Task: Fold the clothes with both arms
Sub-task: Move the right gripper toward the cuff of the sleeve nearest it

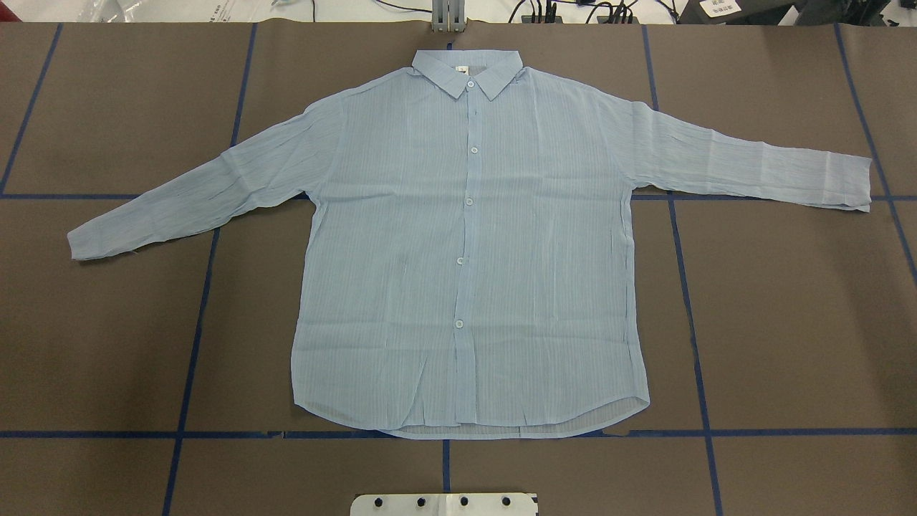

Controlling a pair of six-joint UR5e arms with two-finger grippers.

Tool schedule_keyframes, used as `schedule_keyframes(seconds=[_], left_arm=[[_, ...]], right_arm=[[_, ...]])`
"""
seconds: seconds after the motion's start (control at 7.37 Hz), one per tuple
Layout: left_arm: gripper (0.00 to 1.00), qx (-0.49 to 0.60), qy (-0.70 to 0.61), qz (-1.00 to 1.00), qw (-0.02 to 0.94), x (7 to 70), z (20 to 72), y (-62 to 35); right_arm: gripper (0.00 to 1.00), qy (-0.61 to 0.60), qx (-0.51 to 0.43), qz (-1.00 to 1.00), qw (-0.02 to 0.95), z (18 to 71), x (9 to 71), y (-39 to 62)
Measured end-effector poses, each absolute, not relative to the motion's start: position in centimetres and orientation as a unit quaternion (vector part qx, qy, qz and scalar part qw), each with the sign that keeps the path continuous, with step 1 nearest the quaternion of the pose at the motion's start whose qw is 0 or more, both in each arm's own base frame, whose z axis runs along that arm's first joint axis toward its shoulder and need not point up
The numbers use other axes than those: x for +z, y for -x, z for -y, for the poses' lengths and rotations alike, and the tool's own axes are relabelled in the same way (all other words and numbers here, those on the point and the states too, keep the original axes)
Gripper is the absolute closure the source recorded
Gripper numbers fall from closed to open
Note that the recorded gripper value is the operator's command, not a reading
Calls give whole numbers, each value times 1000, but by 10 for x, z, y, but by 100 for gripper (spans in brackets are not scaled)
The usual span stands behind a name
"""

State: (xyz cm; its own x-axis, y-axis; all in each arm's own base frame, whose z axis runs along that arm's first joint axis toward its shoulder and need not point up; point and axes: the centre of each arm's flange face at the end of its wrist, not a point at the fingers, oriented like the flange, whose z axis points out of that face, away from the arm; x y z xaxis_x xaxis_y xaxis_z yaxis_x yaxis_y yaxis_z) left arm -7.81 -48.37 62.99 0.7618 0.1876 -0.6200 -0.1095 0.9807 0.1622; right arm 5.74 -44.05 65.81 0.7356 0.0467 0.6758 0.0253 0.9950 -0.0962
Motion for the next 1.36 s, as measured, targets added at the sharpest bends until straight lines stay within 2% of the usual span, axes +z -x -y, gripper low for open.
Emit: schedule_keyframes(seconds=[0.41, 0.95, 1.36], left_arm=[[0, 80, -59, -334, 937, 628, 485, 78], [0, 101, -107, -308, 940, 582, 526, 78], [0, 116, -138, -351, 919, 572, 531, 68]], right_arm=[[0, 40, 3, 363, 931, 448, 649, -57], [0, -22, -32, 369, 929, 473, 636, -45], [0, -64, -63, 389, 917, 506, 663, -1]])
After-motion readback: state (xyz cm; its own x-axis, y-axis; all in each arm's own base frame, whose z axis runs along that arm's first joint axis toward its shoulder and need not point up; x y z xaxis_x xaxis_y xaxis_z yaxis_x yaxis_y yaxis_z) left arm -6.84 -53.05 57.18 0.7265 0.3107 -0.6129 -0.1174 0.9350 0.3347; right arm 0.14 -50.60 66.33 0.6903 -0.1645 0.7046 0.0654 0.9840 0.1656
